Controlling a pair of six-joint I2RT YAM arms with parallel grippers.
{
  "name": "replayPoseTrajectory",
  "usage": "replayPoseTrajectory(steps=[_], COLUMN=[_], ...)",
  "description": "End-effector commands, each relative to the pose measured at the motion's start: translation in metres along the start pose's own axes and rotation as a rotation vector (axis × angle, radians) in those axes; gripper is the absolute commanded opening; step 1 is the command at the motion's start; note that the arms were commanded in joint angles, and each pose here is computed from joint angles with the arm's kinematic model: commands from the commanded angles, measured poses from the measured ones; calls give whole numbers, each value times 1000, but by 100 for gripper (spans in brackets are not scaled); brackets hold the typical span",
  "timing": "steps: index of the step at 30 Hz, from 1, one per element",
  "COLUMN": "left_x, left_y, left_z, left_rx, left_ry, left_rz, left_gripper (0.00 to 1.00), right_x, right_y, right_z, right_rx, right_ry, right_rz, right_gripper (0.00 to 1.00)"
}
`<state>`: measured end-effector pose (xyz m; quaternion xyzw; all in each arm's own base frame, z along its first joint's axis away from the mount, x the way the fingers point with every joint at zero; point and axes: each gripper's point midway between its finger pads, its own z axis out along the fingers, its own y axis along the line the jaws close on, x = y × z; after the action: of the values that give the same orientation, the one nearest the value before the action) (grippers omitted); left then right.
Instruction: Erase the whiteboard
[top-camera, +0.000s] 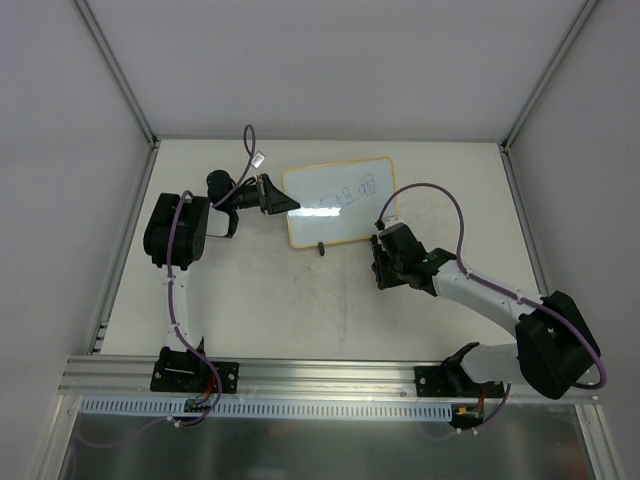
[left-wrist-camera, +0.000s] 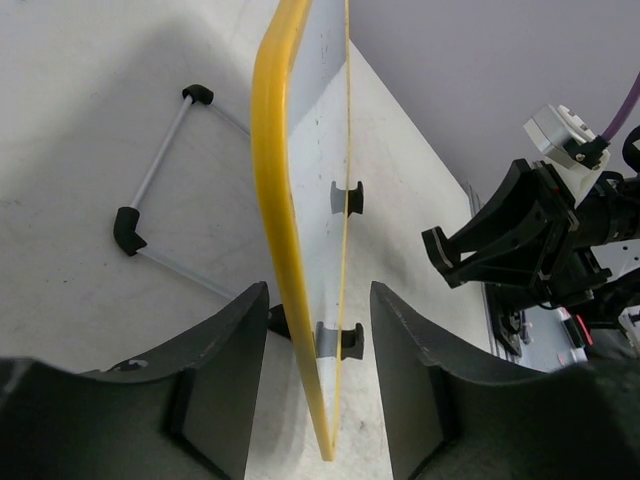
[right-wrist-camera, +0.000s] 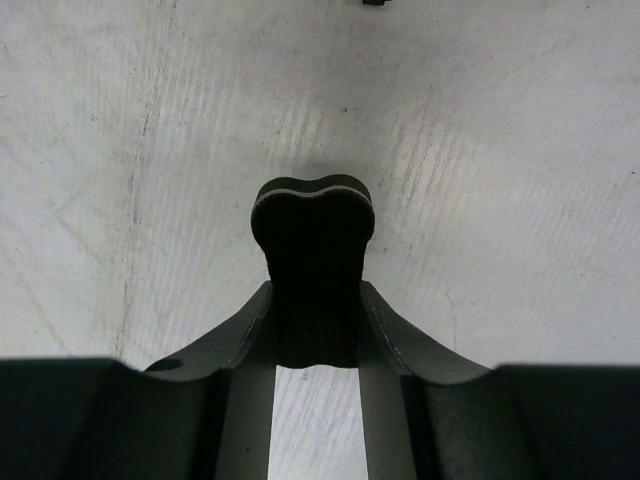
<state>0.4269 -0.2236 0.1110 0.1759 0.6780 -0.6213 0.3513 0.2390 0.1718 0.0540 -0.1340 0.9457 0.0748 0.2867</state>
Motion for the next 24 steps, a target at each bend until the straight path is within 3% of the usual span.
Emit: replayPoseTrajectory(steps=[1,3,4,8,14,24], left_x=[-6,-6,-6,-6,-5,-5], left_y=[-11,-10,-11,-11,-9,-8], left_z=[6,8,8,9,12,12], left_rx=[64,69,73,75,80,77], left_ry=[27,35,36,40,54,53], left_rz=[101,90,93,90,76,76], left_gripper=[38,33,23,1,0,0], right_x=[-21,-26,-33,-57,-103,-163], right_y=[1,2,3,4,19,45], right_z=[-11,-13,-15,-21,-29,-9], right_rx=[-6,-10,-10,7,-24,-55], right_ry=[-64,-78,-94,-147,-230,-282], right_rz=[-2,-6,-5,1,-7,-44], right_gripper=[15,14,14,8,0,0])
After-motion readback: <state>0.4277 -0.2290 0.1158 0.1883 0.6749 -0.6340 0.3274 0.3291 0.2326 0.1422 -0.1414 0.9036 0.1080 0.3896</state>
